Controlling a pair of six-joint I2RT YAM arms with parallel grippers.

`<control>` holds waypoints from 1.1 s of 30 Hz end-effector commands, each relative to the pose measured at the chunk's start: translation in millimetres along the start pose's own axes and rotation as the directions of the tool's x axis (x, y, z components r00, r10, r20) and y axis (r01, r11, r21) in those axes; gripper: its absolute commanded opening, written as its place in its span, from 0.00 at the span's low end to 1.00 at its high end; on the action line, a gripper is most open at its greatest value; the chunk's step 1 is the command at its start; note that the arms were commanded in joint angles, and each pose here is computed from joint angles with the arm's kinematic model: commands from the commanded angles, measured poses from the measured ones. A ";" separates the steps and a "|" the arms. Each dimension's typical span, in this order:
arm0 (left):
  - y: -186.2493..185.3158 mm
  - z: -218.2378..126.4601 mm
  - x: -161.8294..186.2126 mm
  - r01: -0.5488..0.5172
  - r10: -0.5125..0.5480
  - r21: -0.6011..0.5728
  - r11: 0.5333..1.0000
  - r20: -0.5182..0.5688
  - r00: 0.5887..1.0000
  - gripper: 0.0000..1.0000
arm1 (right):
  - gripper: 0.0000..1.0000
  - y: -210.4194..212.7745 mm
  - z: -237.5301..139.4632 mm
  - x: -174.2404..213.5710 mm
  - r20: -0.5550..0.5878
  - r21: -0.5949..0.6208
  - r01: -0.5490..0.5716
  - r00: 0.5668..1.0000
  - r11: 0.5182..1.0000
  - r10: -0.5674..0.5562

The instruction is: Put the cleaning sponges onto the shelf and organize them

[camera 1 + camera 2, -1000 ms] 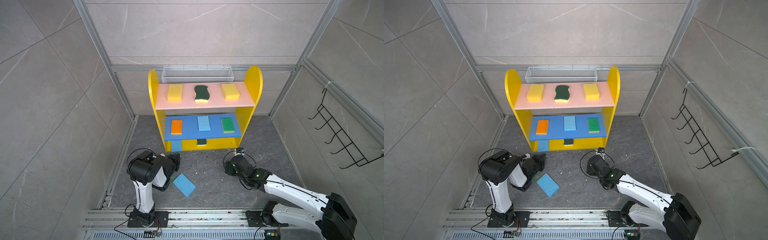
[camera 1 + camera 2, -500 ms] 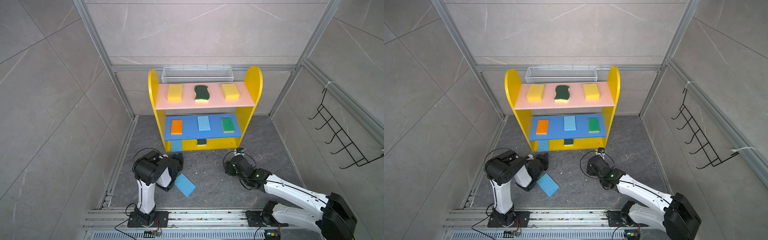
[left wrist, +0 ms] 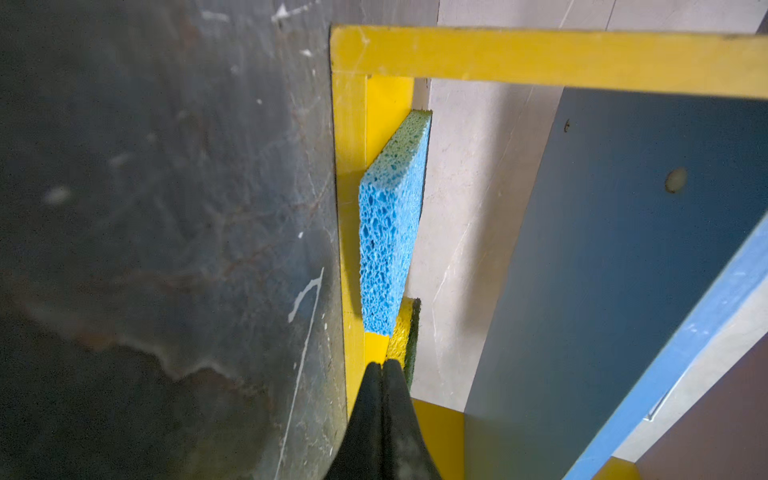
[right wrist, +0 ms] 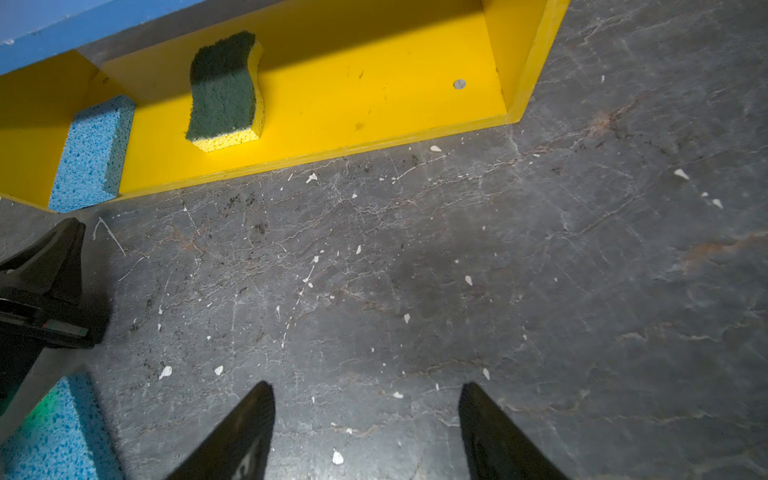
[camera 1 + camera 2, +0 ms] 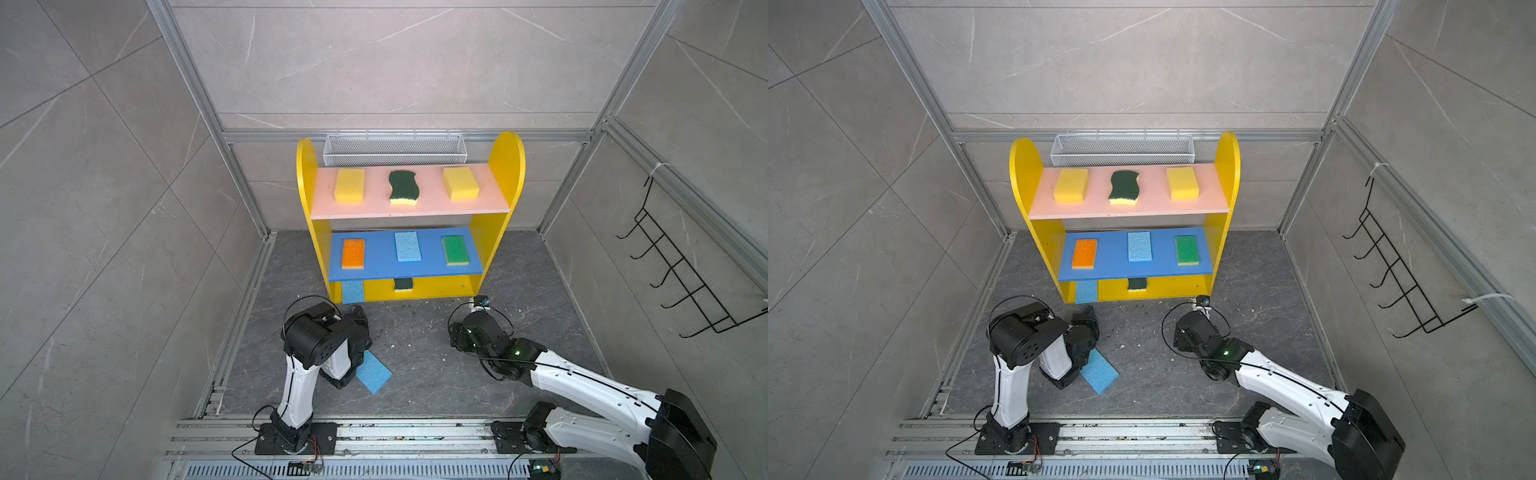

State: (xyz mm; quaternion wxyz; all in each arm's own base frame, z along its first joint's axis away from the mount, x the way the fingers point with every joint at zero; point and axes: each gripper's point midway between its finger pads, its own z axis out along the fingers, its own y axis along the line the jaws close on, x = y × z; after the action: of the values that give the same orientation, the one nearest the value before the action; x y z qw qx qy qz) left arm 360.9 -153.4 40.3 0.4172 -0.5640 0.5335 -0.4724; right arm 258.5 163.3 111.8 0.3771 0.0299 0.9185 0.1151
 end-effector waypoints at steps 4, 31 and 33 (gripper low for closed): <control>56.2 1.0 -26.0 -0.074 0.084 -0.185 0.980 0.049 0.995 0.00 | 0.72 -2.6 -0.4 0.7 0.007 -0.002 -0.001 1.000 1.000 0.001; 45.8 32.7 -35.4 -0.064 0.071 -0.193 0.979 0.031 0.997 0.00 | 0.72 -5.8 5.1 5.3 -0.005 0.013 -0.001 1.000 1.000 0.001; 46.7 35.1 -37.3 -0.060 0.069 -0.199 0.978 0.037 0.997 0.00 | 0.72 -6.2 5.6 6.1 -0.008 0.015 0.000 1.000 1.000 0.000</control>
State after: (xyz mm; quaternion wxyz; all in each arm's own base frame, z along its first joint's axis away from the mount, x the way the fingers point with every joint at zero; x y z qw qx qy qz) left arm 399.9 -137.3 43.0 0.4101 -0.5726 0.5175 -0.4860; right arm 258.3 161.1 107.9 0.3760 0.0320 0.9192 0.1129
